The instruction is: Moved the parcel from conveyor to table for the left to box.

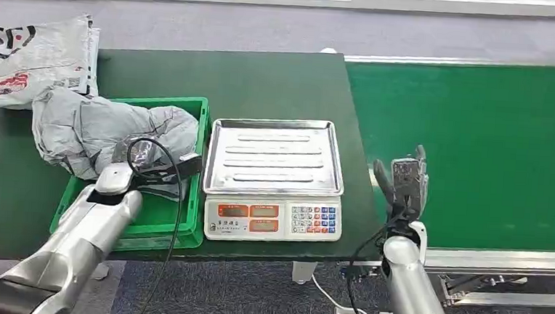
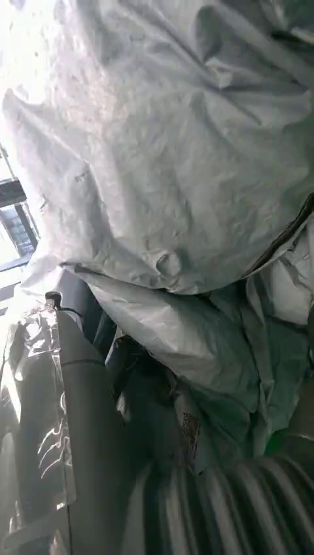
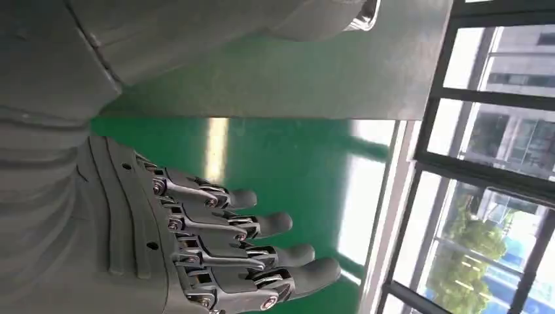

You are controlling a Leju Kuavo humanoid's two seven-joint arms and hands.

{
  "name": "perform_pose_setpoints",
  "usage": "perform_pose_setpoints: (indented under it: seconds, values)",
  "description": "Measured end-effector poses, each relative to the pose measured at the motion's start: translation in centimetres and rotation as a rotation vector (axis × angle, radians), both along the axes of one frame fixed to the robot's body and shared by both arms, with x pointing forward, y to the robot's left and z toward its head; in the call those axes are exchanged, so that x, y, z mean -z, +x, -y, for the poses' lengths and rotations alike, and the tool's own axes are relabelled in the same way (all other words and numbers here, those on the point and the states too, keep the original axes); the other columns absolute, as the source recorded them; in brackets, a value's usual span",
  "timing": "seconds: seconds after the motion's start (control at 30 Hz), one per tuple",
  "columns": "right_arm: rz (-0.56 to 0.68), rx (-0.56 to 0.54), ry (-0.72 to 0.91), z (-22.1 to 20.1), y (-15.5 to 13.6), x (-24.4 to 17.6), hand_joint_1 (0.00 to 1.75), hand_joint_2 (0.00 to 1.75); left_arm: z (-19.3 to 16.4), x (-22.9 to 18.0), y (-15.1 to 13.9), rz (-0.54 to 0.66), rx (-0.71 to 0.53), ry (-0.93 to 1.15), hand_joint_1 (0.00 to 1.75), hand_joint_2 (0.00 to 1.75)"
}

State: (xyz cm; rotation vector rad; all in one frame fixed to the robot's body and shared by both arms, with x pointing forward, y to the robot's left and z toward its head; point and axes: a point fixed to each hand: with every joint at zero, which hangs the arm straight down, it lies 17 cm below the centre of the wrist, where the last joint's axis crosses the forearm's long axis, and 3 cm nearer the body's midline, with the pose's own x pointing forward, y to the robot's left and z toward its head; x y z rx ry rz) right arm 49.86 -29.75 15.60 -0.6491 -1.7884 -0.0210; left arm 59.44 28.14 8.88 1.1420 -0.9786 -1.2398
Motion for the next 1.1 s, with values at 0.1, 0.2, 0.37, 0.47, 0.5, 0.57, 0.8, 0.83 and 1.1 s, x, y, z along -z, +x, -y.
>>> perform_pose_setpoints:
  seconds: [0.1,0.2,0.37,0.47,0.5,0.57,0.8,0.83,1.1]
  values:
    - [0.003,0.0,0.0,0.0,0.0,-0.1,0.0,1.75,0.0,0.0,0.0,0.0,0.0,0.0,0.0,0.0]
    - [0.001,0.002,0.001,0.0,0.0,-0.1,0.0,1.75,0.1,-0.4,0.1,0.025,0.0,-0.018,0.0,0.0]
    - [-0.018,0.009,0.008,0.5,-0.9,0.5,0.0,1.75,0.7,-5.6,1.4,0.25,-0.014,-0.17,0.0,0.0]
    - [-0.022,0.008,0.005,0.5,-1.4,0.6,0.0,1.75,0.3,-9.8,1.5,0.414,-0.029,-0.255,0.0,0.0]
    - [-0.021,0.009,0.003,0.5,-1.5,0.6,0.0,1.75,0.2,-10.8,1.5,0.445,-0.031,-0.266,0.0,0.0]
    - [-0.016,0.01,0.002,0.5,-1.7,0.4,0.0,1.75,0.1,-12.0,1.4,0.478,-0.029,-0.28,0.0,0.0]
    - [-0.007,0.011,0.001,0.6,-1.9,0.0,0.0,1.75,-0.2,-14.1,0.9,0.555,-0.024,-0.309,0.0,1.75]
    - [-0.008,0.011,0.002,0.6,-1.9,0.0,0.0,1.75,-0.4,-14.7,0.7,0.589,-0.027,-0.311,0.0,1.75]
    - [-0.004,0.009,0.0,0.5,-1.9,-0.1,0.0,1.75,-1.5,-17.4,-0.6,0.704,-0.03,-0.298,0.0,1.75]
